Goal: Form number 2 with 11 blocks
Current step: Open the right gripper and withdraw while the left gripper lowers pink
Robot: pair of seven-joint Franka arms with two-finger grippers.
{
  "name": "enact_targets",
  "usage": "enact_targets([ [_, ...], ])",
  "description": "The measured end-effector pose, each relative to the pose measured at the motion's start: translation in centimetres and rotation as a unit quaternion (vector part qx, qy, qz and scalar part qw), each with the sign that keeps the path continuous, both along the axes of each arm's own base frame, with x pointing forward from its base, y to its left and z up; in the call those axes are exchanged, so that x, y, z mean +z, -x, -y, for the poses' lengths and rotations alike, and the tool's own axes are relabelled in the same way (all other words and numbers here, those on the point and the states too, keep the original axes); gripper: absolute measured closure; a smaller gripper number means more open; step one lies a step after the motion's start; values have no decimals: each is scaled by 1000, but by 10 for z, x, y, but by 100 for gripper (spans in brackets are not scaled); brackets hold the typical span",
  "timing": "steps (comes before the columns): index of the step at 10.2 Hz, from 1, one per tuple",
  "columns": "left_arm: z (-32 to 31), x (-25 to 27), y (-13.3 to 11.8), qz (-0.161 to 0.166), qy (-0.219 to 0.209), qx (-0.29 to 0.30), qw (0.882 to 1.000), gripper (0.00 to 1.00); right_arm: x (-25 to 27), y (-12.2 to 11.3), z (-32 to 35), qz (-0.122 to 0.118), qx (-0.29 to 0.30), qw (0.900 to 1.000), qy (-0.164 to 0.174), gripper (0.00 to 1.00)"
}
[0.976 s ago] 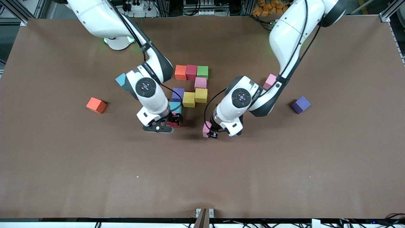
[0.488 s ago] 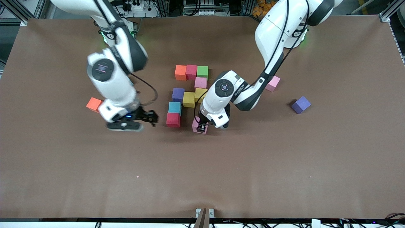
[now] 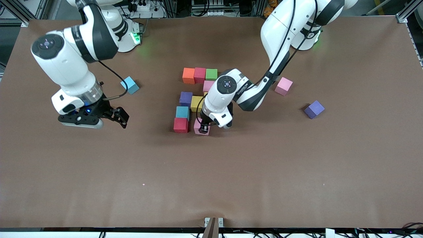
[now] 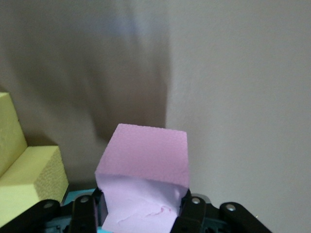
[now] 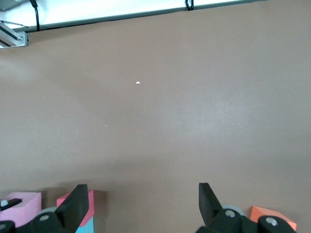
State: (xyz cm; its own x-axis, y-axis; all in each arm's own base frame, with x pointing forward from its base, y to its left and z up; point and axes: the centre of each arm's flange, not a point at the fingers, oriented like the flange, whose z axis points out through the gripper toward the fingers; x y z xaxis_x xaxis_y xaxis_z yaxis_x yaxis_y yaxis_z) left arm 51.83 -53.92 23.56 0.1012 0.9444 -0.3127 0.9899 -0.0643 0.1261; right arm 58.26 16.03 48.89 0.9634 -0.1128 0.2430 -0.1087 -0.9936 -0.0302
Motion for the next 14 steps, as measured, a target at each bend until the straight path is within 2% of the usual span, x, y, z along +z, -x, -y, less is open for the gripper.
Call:
enact_targets([
  [4, 13, 1, 13, -9, 3, 16, 1000, 44, 23, 3, 53, -14, 19, 999, 23, 0],
  [9, 18, -2, 20, -15, 2, 21, 1000, 44, 32, 9, 75, -42, 64, 996, 42, 0],
  [14, 19, -11, 30, -35, -13, 31, 999, 44, 67, 12, 106, -70, 52, 995, 43, 0],
])
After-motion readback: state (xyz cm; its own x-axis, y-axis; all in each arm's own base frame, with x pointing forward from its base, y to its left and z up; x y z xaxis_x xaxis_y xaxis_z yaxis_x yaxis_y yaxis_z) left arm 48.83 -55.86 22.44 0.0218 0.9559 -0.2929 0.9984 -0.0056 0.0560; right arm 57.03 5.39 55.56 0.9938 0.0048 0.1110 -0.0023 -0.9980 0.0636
